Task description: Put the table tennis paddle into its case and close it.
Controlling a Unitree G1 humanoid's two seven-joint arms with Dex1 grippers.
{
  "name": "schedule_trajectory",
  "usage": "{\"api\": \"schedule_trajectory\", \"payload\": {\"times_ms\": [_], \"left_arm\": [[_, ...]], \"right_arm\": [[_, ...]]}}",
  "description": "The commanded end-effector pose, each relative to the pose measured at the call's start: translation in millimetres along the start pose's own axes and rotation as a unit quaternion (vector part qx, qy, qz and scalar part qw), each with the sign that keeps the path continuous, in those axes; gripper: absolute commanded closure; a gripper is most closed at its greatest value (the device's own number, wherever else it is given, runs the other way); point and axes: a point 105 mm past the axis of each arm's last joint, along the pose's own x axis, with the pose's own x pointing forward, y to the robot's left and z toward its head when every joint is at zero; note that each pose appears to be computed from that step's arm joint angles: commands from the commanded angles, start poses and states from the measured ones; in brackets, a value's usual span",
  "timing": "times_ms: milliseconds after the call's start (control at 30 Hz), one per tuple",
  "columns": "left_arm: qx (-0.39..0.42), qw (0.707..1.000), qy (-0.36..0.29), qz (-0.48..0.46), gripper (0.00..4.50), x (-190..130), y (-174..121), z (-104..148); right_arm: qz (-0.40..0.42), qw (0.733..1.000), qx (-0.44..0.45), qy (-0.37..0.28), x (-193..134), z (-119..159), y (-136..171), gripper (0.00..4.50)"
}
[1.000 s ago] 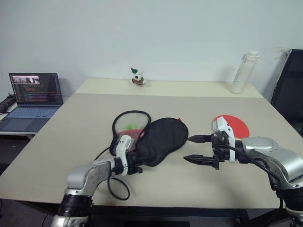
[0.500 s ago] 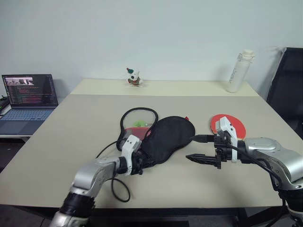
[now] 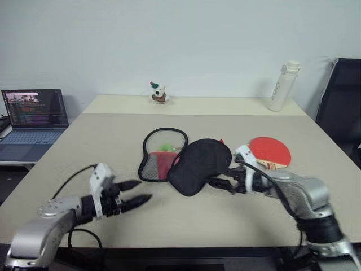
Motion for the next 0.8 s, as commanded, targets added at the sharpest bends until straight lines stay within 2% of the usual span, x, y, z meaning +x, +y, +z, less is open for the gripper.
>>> {"api": "schedule_trajectory", "payload": {"times_ms": [33, 133, 267, 533, 733, 800], "left_arm": [[0.016, 1.0, -0.02, 0.008, 0.7, -4, 6, 15], [0.026, 0.999, -0.024, 0.007, 0.7, -1, 7, 26], [0.034, 0.999, -0.019, 0.009, 0.7, 1, 9, 28], [0.035, 0.999, -0.019, 0.007, 0.7, 6, 8, 29], [0.039, 0.999, -0.02, 0.009, 0.7, 6, 9, 33], [0.037, 0.999, -0.018, 0.004, 0.64, 6, 7, 32]], "right_arm": [[-0.047, 0.999, 0.013, 0.012, 5, -5, -7, 0.0], [-0.074, 0.996, 0.034, 0.028, 9, -16, -10, 0.0], [-0.074, 0.996, 0.035, 0.029, 12, -19, -4, 0.0], [-0.071, 0.997, 0.017, -0.031, 44, 2, 10, 0.0], [-0.084, 0.995, 0.012, -0.056, 56, 16, 6, 0.0], [-0.09, 0.994, 0.021, -0.051, 55, 16, 0, 0.37]]}}
